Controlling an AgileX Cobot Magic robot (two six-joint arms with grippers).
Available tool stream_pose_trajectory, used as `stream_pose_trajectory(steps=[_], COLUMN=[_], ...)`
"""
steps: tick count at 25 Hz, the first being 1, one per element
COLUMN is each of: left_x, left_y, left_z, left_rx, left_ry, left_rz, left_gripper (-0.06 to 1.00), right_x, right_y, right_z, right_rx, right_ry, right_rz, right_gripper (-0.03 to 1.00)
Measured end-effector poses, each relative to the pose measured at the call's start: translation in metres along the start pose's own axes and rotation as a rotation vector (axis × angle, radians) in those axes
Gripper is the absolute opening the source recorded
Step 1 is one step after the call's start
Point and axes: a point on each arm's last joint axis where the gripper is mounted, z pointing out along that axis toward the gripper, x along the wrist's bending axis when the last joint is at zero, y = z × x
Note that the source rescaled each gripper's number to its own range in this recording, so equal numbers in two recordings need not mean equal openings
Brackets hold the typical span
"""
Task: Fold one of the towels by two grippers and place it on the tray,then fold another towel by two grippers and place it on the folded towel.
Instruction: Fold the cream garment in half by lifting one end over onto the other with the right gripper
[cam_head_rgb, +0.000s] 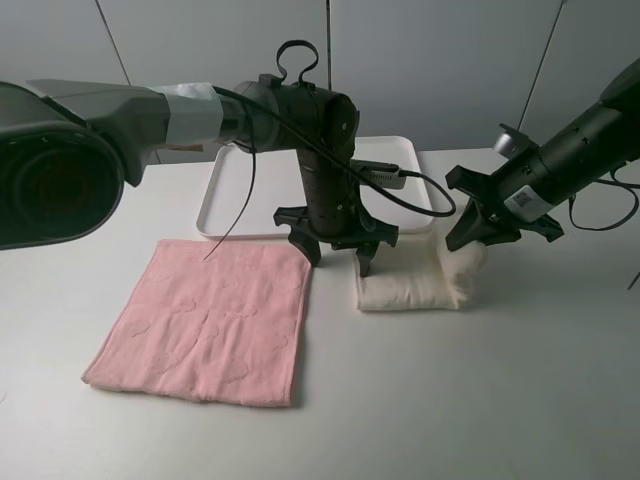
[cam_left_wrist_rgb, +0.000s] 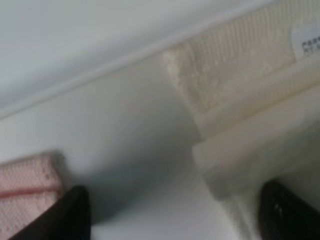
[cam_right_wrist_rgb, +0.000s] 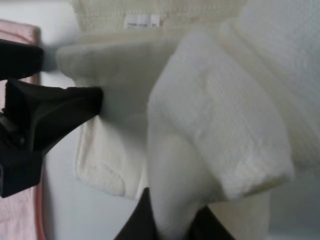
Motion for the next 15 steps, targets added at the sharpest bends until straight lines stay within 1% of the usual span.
stream_pose_trajectory(steps=[5,11,15], left_x=[0.004,0.007,0.007], left_y=[0.001,0.002,0.002], left_z=[0.000,0.000,0.000], left_rx=[0.007,0.010,0.011], left_ry=[-0.004,-0.008,-0.010], left_rz=[-0.008,0.003,0.003], left_gripper=[0.94,0.94,0.94], right_x=[0.001,0.001,-0.003], right_y=[-0.009,-0.012,-0.013], right_z=[0.010,0.014,0.020], right_rx=[-0.056,-0.102,-0.121], right_ry=[0.110,0.163,0.165], right_rz=[0.036,0.065,0.099], right_gripper=[0.07,0.07,0.07])
